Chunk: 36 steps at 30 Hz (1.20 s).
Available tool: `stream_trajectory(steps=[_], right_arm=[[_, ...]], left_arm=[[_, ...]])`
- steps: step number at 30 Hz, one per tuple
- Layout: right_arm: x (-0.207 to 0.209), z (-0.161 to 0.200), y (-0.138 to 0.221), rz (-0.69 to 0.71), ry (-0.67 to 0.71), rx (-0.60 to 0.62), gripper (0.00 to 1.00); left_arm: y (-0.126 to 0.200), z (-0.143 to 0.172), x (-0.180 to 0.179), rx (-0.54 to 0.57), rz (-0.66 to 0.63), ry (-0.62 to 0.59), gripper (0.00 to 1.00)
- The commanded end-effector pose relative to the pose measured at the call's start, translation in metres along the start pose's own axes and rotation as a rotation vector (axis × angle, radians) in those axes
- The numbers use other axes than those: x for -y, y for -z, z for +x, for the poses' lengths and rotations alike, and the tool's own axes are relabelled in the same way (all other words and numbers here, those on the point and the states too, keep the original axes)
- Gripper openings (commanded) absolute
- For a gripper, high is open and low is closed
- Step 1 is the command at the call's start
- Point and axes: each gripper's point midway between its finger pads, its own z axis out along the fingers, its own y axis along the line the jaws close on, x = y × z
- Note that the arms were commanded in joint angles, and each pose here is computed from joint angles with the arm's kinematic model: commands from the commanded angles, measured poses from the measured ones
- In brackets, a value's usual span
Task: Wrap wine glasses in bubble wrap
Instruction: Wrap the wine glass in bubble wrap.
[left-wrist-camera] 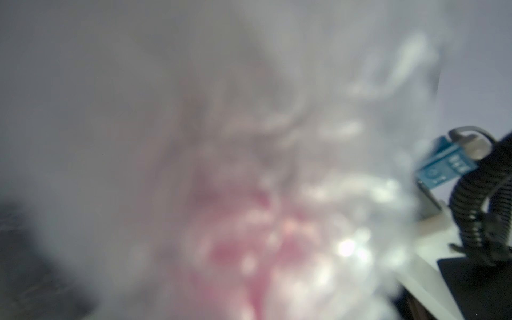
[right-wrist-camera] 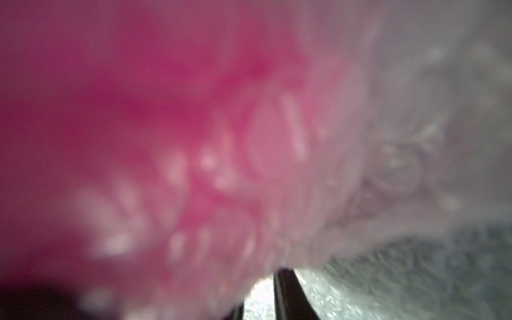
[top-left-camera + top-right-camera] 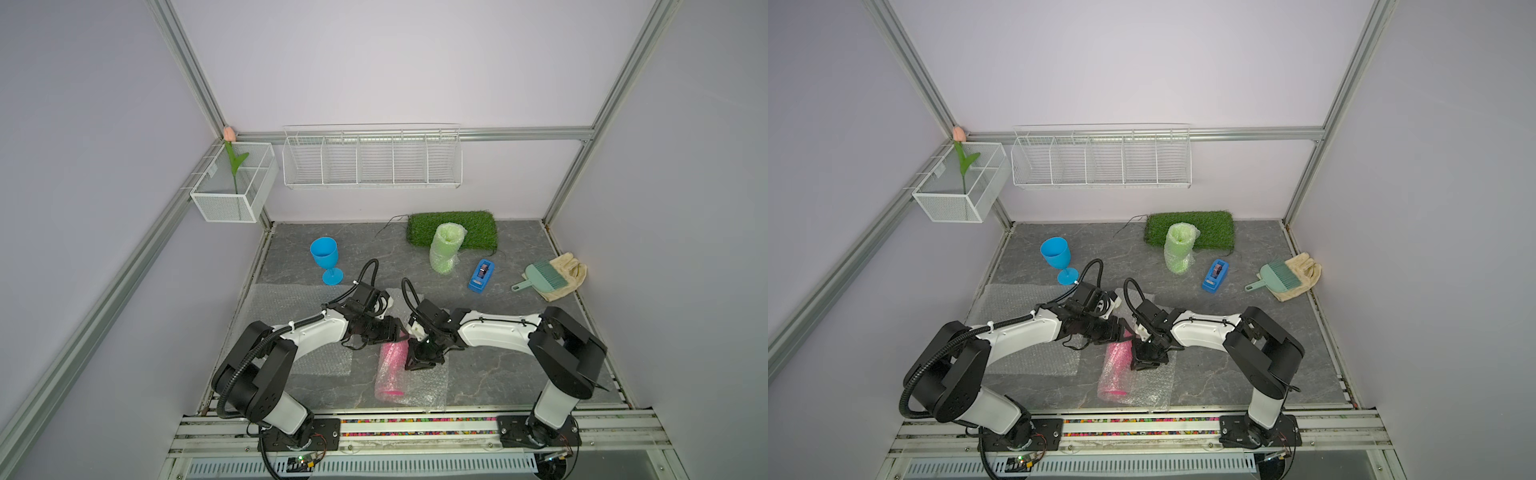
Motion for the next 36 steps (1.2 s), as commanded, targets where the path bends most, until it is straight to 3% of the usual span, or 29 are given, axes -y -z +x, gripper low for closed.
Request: stream_trajectory(steps=[1,9,15,23,29,36], right_arm=[[-0.009,0.025,-0.005,-0.032,0.039,-0.083,0.25],[0.003,0.051,0.002,-0.047,0.035,-0.126,0.24],[-0.005,0.05,0.006,-0.074,0.074,-0.125,0.23],[0.021,0.02,0.041,-0.021,-0.001,0.022,0.23],[0.048,0.002,0.055,-0.001,-0.085,0.112,0.32],[0.042,-0.006,0.033,-0.105,-0.132,0.097,0.44]], left_arm=[[0.007,-0.016,0.001,0.075,-0.032,-0.026,0.65],[0.018,-0.025,-0.013,0.115,-0.154,0.008,0.63],[0.026,-0.032,-0.027,0.129,-0.272,0.032,0.62],[0.044,-0.037,-0.051,0.075,-0.522,0.027,0.61],[0.047,-0.035,-0.057,-0.005,-0.702,-0.012,0.61],[0.027,-0.033,-0.051,-0.087,-0.81,-0.039,0.61]])
